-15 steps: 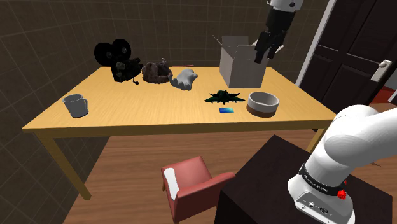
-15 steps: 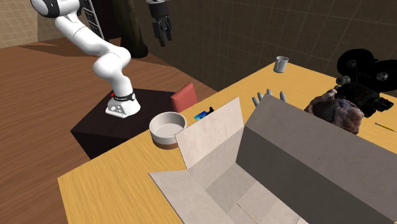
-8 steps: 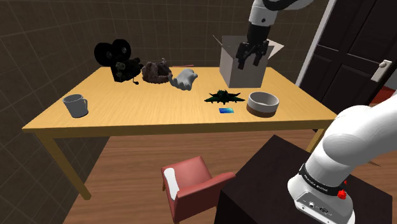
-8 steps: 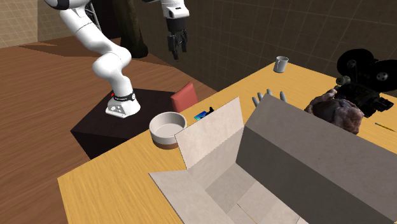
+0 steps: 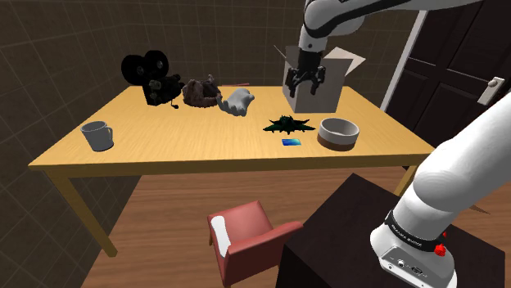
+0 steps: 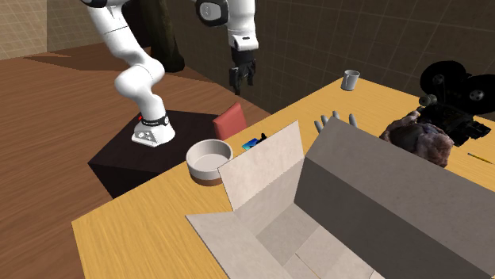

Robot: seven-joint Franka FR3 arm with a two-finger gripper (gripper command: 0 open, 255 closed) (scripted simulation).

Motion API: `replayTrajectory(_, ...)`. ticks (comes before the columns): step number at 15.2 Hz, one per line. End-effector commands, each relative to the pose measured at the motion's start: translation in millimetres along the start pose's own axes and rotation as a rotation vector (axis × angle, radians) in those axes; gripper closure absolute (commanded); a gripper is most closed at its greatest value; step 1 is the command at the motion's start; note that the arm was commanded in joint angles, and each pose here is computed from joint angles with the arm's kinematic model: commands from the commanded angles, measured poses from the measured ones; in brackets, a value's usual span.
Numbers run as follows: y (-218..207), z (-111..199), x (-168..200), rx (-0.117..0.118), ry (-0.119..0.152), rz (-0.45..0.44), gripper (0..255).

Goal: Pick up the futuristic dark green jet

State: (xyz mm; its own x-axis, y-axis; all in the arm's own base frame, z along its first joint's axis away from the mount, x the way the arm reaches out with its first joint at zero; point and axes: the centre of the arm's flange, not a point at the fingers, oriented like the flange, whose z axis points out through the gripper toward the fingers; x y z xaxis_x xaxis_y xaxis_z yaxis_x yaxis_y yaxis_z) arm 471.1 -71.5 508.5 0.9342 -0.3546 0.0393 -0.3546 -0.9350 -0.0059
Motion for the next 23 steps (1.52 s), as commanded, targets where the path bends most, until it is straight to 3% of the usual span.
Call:
replayTrajectory(1,3.4,18.5,20.1,-0.002,-0.012,0.049,0)
replayTrajectory(12,39.7,118.3,129.6,-0.015,-0.078,0.309,0)
replayTrajectory(22,42.1,162.6,132.3,-0.015,-0.081,0.320,0)
replayTrajectory(23,41.7,162.3,133.0,-0.015,-0.081,0.320,255)
